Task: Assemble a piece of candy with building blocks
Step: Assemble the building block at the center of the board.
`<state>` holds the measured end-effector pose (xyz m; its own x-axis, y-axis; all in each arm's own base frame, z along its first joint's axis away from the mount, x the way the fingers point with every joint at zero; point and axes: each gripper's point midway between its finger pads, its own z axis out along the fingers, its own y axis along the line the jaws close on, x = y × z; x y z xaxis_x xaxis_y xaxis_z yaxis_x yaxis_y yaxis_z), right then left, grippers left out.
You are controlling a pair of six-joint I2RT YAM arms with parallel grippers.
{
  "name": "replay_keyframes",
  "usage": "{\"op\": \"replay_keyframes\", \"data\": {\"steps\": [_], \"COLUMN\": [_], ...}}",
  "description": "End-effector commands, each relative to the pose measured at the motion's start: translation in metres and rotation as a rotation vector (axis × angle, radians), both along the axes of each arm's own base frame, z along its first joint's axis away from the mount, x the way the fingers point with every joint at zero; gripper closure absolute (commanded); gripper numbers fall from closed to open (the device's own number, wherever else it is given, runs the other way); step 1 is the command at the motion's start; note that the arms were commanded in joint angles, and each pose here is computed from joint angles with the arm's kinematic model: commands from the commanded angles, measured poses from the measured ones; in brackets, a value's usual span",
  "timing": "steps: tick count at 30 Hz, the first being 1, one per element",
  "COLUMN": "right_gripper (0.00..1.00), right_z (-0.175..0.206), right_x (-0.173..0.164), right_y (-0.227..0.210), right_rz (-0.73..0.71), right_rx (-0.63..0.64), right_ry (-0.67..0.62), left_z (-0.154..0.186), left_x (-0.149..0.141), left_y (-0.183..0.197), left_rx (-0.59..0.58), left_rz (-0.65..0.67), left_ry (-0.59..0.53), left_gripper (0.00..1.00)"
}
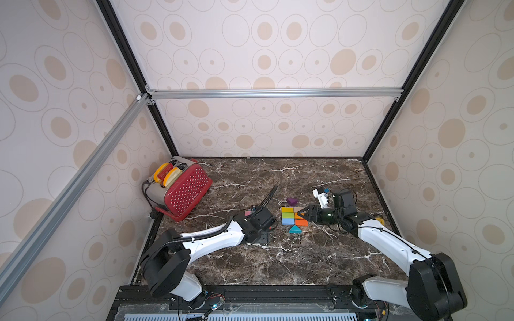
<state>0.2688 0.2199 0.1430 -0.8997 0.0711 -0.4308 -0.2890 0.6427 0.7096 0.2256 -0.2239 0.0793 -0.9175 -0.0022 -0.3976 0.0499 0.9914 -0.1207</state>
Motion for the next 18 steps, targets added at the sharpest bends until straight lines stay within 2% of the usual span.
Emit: {"op": "replay_keyframes", "data": {"steps": [1, 4, 6, 8, 10, 12, 15, 18], "right_gripper": [0.44, 0.48, 0.49, 0.49, 0.46, 0.43, 0.39, 0.34], "right_z": [0.000, 0.000, 0.003, 0.010, 0.012, 0.008, -0.001, -0.026], "right_x": [-0.003, -0.006, -0.013, -0.026, -0.042, -0.051, -0.065, -0.079], "right_y": [-0.003, -0.002, 0.007, 0.024, 0.045, 0.065, 0.098, 0.127], "right_rz": [0.004, 0.029, 0.109, 0.250, 0.411, 0.512, 0.665, 0.865], "right_rx": [0.001, -0.024, -0.070, -0.153, -0.282, -0.345, -0.390, -0.511], "right_ry": [-0.004, -0.034, -0.103, -0.250, -0.472, -0.619, -0.778, -0.862], "left_z": [0.002, 0.023, 0.041, 0.054, 0.061, 0.069, 0.087, 0.102], "left_x": [-0.021, -0.026, -0.027, -0.028, -0.029, -0.028, -0.024, -0.014], "left_y": [0.024, 0.040, 0.052, 0.069, 0.090, 0.103, 0.101, 0.125], "left_rx": [0.077, 0.095, 0.109, 0.111, 0.100, 0.073, 0.018, 0.146], "left_rz": [-0.058, -0.090, -0.120, -0.128, -0.111, -0.081, -0.092, -0.060], "left_ry": [0.040, -0.003, -0.031, -0.035, -0.036, -0.050, -0.095, -0.153], "left_gripper": [0.38, 0.42, 0.42, 0.41, 0.41, 0.40, 0.38, 0.37]}}
